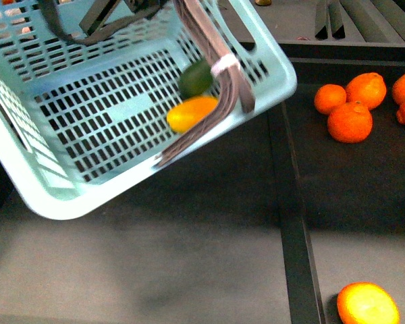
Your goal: Pick mango and avocado into basket
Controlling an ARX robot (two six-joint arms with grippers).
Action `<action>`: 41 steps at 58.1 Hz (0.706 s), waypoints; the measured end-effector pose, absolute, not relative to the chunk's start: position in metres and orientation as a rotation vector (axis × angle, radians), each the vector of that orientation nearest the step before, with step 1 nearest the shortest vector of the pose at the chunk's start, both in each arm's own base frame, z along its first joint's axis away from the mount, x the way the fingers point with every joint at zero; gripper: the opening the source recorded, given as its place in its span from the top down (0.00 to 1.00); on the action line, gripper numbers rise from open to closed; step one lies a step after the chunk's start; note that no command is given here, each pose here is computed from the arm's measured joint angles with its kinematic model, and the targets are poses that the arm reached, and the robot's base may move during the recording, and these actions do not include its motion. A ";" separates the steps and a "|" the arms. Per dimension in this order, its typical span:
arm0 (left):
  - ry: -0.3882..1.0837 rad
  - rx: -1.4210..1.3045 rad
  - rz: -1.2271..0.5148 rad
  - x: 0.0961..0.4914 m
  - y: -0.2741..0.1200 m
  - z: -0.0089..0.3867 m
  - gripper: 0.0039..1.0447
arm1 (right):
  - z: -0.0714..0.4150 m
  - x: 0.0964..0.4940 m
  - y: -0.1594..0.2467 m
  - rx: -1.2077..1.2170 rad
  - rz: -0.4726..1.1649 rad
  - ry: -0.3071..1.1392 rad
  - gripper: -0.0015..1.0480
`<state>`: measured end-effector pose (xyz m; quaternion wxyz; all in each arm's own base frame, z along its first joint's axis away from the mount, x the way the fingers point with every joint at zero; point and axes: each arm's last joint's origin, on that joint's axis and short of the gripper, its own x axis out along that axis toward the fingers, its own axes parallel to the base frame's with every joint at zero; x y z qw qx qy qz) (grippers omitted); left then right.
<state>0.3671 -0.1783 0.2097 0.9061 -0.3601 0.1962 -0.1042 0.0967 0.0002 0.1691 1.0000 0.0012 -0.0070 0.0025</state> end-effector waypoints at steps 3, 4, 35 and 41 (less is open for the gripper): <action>0.310 -0.898 -0.070 0.379 -0.178 0.213 0.96 | 0.169 0.097 0.000 0.002 0.003 -0.013 0.08; 0.283 -0.955 -0.032 0.383 -0.177 0.215 0.96 | 0.169 0.097 0.000 0.003 0.000 -0.013 0.08; 0.319 -1.353 0.278 0.423 -0.178 0.148 0.97 | 0.169 0.097 0.000 0.002 0.000 -0.013 0.08; 0.341 -1.371 0.312 0.425 -0.179 0.145 0.97 | 0.169 0.097 0.000 0.002 0.000 -0.013 0.08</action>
